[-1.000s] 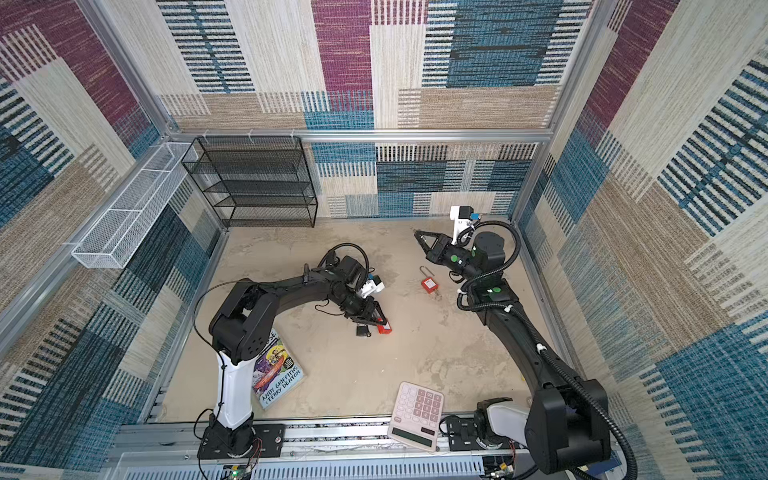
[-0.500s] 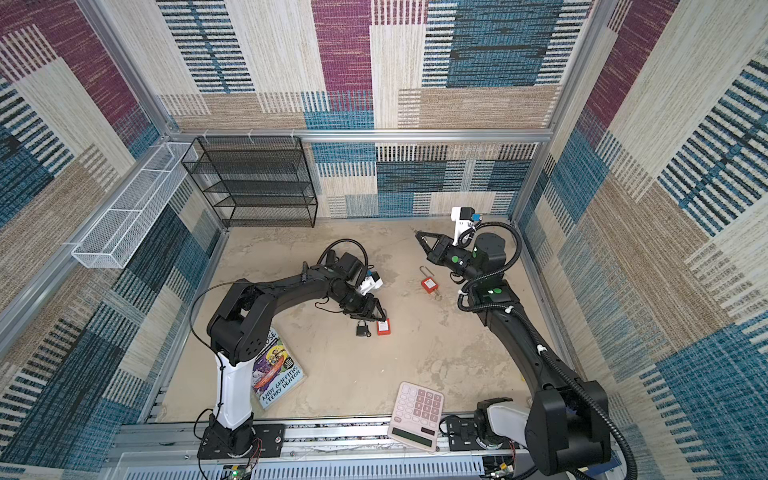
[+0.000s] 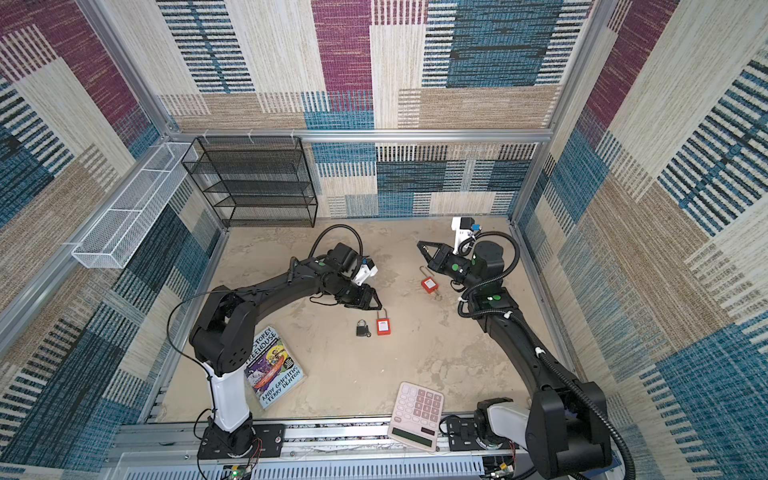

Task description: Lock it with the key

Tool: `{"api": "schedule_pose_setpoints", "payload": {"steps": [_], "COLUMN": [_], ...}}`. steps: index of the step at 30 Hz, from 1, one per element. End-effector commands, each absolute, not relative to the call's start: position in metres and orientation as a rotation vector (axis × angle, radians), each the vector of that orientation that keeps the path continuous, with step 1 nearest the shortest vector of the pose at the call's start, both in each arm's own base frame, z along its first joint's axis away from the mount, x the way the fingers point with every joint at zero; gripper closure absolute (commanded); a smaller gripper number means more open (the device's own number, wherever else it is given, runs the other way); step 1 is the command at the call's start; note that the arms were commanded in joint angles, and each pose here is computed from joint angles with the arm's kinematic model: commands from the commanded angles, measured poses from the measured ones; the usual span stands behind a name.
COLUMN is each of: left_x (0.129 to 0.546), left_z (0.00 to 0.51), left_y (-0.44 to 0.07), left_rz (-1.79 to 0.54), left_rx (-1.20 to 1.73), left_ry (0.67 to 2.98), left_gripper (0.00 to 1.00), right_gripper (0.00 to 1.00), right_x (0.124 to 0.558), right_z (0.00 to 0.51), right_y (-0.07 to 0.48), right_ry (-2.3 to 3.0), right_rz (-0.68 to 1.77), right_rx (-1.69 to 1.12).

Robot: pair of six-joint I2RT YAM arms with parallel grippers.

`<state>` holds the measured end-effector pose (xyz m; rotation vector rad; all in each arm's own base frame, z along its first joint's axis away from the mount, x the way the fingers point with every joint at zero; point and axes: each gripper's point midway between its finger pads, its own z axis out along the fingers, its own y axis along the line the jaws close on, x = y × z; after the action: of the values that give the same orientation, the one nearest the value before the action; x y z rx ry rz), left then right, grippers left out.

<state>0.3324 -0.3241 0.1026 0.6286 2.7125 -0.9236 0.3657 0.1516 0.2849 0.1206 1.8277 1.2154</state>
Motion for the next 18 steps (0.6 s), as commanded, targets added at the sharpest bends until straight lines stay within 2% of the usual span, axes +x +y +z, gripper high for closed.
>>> {"api": "schedule_pose_setpoints", "payload": {"steps": [1, 9, 15, 18], "left_x": [0.342, 0.343, 0.341, 0.339], "left_z": [0.122, 0.156, 0.17, 0.176], "left_y": [-0.311, -0.296, -0.29, -0.278], "left_rz": [-0.874, -0.856, -0.859, -0.777], "left_rx": [0.57, 0.486, 0.466, 0.465], "left_ry": [2.687, 2.625, 2.598, 2.601], "left_gripper": [0.43, 0.43, 0.42, 0.42], "right_gripper": [1.0, 1.0, 1.0, 1.0], "right_x": [0.355, 0.345, 0.333, 0.325], "right_z": [0.26, 0.204, 0.153, 0.133], "right_y": [0.153, 0.15, 0.169, 0.173], "right_ry": [1.831, 1.872, 1.927, 1.94], "right_rz": [1.34, 1.389, 1.424, 1.443], "right_rx": [0.24, 0.521, 0.755, 0.866]}}
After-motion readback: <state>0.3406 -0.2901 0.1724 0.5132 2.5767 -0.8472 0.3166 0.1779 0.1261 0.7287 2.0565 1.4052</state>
